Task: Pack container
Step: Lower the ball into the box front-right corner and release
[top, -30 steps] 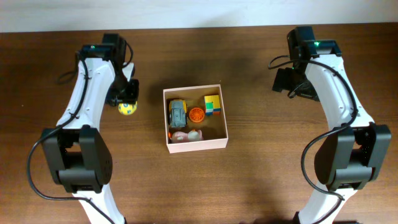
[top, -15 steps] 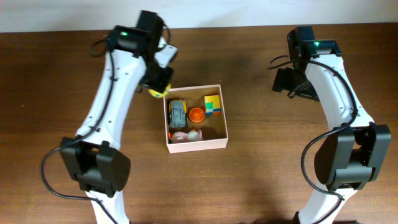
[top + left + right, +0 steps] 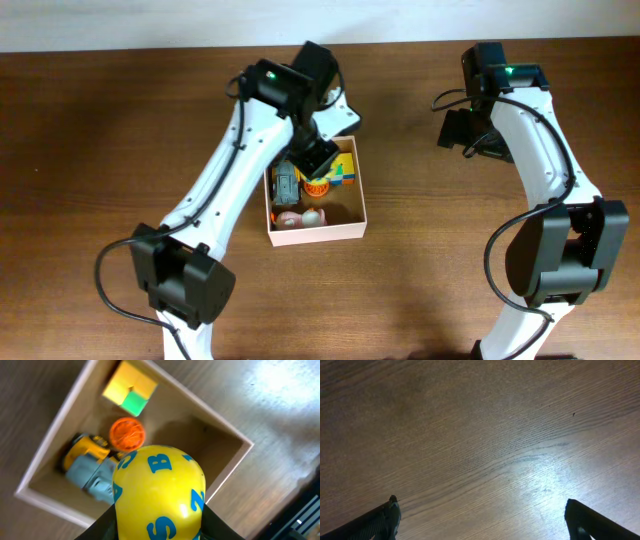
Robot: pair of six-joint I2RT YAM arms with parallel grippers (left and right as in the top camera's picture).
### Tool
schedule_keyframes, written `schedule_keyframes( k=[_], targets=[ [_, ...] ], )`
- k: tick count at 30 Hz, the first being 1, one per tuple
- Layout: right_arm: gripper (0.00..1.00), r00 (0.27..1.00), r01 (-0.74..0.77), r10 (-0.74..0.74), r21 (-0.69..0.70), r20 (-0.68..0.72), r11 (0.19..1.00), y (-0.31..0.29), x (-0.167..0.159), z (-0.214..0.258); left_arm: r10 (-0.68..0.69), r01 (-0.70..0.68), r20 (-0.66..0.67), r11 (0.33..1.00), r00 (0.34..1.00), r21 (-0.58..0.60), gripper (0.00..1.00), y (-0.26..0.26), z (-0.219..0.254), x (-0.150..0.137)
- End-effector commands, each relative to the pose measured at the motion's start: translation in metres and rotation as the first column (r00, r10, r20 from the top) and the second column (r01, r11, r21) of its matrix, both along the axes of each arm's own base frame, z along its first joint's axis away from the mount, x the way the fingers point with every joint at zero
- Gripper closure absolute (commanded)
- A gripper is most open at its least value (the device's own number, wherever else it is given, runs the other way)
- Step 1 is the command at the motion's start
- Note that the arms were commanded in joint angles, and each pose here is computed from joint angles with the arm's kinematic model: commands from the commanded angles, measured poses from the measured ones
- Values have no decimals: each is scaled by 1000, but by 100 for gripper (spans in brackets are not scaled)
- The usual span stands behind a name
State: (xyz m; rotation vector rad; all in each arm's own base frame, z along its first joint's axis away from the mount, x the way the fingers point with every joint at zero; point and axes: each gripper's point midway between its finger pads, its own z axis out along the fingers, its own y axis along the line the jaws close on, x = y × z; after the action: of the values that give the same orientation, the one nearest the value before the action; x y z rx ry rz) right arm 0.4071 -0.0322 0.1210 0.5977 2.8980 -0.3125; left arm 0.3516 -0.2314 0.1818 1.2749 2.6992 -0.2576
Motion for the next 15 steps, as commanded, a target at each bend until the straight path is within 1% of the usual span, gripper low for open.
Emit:
schedule_keyframes(
  k=[1,4,8,15],
  targets=[
    [1,1000,2,-2,2,-3,1000,2,-1,-1,-71,71,-57,997,996,-9,88,-16,-22,-18],
    [1,1000,2,-2,2,-2,1000,2,-1,-1,-93,94,-89,996,992,8,88,-21,-47,-27],
    [1,1000,2,-2,2,-2,1000,2,-1,-1,-101,103,-108,995,989,8,88,-24,-63,-33],
    [1,1000,2,-2,2,-3,1000,2,-1,-1,-121,109,-128,989,984,-99,88,-42,-59,-36]
  ],
)
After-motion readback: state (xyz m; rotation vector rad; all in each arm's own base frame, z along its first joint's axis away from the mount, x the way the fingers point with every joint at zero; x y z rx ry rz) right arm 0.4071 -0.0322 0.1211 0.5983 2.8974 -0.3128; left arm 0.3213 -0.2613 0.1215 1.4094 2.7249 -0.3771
